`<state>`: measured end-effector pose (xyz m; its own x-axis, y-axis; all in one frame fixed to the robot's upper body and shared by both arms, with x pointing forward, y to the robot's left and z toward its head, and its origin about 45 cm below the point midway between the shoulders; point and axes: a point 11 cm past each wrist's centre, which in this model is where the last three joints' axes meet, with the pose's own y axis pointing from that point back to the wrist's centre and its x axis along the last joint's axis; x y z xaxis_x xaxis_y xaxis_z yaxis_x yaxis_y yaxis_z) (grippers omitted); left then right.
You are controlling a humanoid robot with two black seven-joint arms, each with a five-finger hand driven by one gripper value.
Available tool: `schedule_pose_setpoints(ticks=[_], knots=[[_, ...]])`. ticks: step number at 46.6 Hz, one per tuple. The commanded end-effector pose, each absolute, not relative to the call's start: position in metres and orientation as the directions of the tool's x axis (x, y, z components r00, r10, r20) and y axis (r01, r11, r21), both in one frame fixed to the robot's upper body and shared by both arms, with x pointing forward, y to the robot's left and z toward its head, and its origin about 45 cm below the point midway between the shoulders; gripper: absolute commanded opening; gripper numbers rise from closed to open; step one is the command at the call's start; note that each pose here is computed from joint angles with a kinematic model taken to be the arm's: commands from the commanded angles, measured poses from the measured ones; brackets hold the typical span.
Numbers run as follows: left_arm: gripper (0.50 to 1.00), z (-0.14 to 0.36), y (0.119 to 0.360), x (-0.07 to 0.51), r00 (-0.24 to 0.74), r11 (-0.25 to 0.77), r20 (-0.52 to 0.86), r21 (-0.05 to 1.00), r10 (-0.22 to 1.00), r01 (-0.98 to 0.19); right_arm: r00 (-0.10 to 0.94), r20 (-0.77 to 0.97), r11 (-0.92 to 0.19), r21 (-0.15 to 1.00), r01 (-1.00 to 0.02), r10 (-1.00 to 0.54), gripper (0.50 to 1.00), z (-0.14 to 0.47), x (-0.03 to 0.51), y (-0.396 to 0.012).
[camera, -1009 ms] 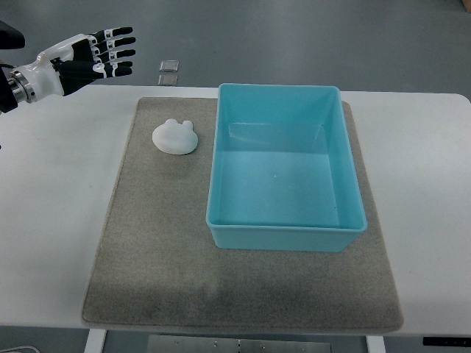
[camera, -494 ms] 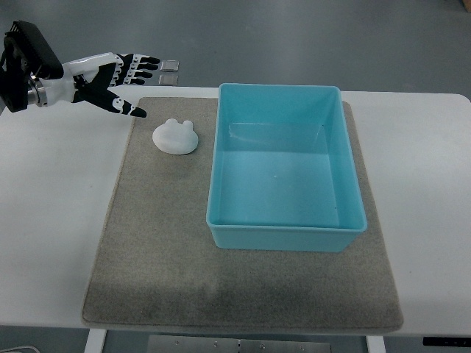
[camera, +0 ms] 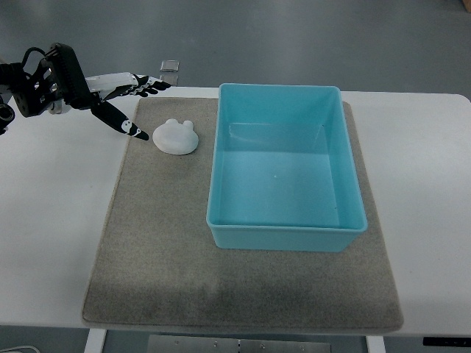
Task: Place white toy into blue box with left hand
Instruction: 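Rotate the left hand palm-down and lower it over the toy, then close the left hand fingers around the white rabbit toy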
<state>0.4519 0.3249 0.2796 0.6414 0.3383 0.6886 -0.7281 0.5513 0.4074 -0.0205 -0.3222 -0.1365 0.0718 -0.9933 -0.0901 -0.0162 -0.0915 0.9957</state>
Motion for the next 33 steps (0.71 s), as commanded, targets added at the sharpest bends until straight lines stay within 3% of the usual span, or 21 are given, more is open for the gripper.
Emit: schedule_pose_setpoints(ticks=[1,6,17,33], knots=[[0.994,0.273,0.323,0.453,0.616,0.526,0.738,0.42,0.277,-0.739,0.072,-0.09,-0.091,0.996,-0.016,-0.993,0.936,-0.137,-0.02,-0.322],[0.994,0.264,0.299,0.452,0.605,0.554,0.763,0.41,0.226,-0.724,0.072,-0.09,-0.091,0.996,-0.016,-0.993,0.936,-0.137,-0.02,-0.322],[0.994,0.251,0.279,0.448,0.614,0.572,0.779,0.448,0.128,-0.687,0.072,-0.09,-0.091,0.996,-0.016,-0.993,0.936,-0.137,-0.02,-0.322],[0.992,0.252,0.279,0.453,0.587,0.553,0.806,0.458,0.071,-0.696,0.072,-0.09,-0.091,0.996,-0.016,-0.993,0.936,-0.137,-0.02,-0.322]])
